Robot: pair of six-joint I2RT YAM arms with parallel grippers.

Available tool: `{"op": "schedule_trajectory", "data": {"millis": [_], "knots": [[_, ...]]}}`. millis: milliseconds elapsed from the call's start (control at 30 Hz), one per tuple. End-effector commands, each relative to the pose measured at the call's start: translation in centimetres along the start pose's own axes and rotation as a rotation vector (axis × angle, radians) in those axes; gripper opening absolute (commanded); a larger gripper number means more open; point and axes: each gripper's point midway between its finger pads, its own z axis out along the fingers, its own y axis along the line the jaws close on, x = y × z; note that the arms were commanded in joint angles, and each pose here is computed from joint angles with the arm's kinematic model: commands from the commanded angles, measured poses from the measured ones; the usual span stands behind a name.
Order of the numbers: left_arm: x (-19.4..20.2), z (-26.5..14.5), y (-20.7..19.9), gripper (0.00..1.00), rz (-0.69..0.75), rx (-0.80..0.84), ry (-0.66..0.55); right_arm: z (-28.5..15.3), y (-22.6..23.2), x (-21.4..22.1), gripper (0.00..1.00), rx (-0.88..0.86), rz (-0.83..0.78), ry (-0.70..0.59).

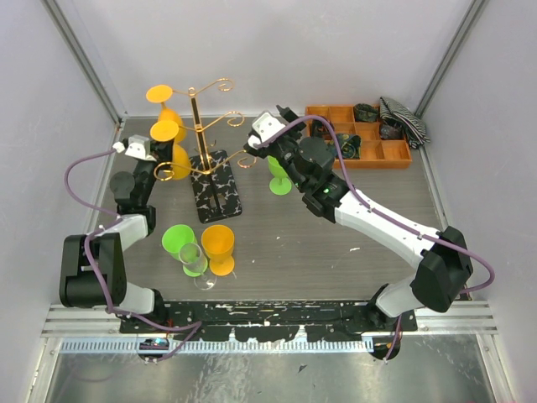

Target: Place the wine glass upside down on the wine glass rack

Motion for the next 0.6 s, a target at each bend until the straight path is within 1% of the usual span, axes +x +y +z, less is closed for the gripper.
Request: {"op": "schedule_trajectory", "data": {"millis": [0,67,133,367,467,500,567], "knots": [[-0.5,-0.2,-1.0,0.33,0.000,0.040,-0.010,-0.1,-2.0,-2.2,0.82,0.064,0.032,-0.051],[-0.4,-0.4,-0.6,0.42,-0.004,0.019,-0.004,-0.2,-2.0,-2.2,0.82,0.064,0.032,-0.050],[-0.1,-0.6,-0.3,0.46,-0.006,-0.003,0.007,-0.2,-2.0,-2.1,0.82,0.062,0.034,-0.049],[0.6,-2.3,0.5,0.52,0.006,-0.077,0.050,-0.1,-2.2,-1.8,0.82,0.075,0.059,-0.036],[1.5,-3.5,1.3,0.55,0.011,-0.140,0.105,0.6,-3.1,-0.9,0.82,0.098,0.133,0.030],[0.8,-4.0,1.6,0.56,0.016,-0.168,0.105,1.0,-3.5,-0.3,0.82,0.110,0.159,0.059],[1.0,-5.1,2.3,0.59,0.020,-0.226,0.137,1.5,-4.7,1.0,0.82,0.134,0.214,0.116]]}}
